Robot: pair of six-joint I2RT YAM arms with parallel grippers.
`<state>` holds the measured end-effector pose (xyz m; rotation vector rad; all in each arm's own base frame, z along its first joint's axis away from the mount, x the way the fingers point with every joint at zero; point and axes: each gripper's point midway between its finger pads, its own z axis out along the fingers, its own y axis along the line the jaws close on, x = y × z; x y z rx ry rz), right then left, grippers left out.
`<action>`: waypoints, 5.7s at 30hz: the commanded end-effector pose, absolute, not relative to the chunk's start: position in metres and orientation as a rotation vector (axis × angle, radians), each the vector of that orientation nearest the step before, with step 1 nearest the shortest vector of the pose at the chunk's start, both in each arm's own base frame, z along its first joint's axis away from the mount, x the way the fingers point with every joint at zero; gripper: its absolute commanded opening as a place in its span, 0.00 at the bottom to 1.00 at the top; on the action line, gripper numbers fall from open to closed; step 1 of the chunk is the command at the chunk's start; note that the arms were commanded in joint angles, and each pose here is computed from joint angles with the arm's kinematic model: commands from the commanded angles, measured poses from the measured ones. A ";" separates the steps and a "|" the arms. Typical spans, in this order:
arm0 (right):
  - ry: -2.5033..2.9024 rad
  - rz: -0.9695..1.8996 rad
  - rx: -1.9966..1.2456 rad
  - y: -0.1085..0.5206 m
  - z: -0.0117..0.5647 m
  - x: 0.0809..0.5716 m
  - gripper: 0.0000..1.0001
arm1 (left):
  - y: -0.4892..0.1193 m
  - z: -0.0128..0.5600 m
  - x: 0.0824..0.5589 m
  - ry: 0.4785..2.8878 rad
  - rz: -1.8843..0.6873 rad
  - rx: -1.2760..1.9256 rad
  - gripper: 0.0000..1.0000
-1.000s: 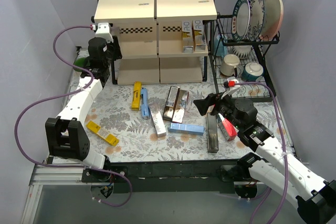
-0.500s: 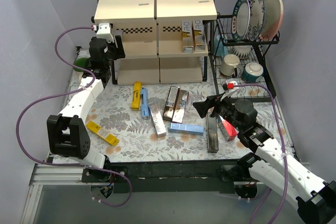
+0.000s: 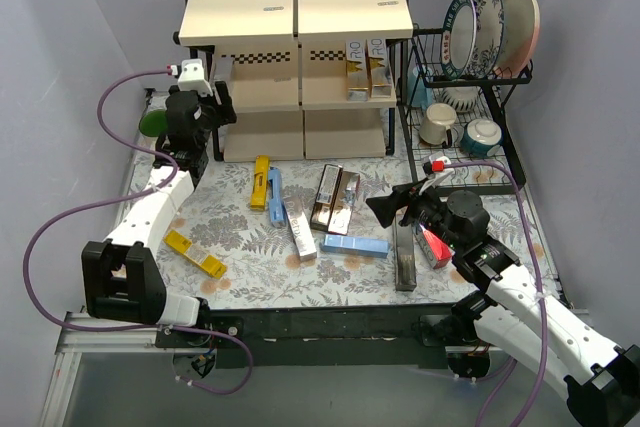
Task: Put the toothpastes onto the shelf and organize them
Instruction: Adjust the toothpaste on the shelf, then pick up the toothpaste from the center of the board, then place the toothpaste on the shelf.
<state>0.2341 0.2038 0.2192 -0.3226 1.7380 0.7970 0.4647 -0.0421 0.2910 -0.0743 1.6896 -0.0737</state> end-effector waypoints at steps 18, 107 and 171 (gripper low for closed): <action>1.675 0.809 -0.335 0.206 0.228 0.235 0.89 | -0.037 0.302 0.487 1.626 -0.049 -0.085 0.37; 1.911 0.797 -0.425 0.221 0.161 0.237 0.95 | -0.204 0.052 0.201 2.335 -0.134 -0.121 0.56; 1.765 0.752 -0.439 0.202 0.190 0.225 0.95 | -0.126 0.338 0.447 1.847 -0.052 -0.022 0.15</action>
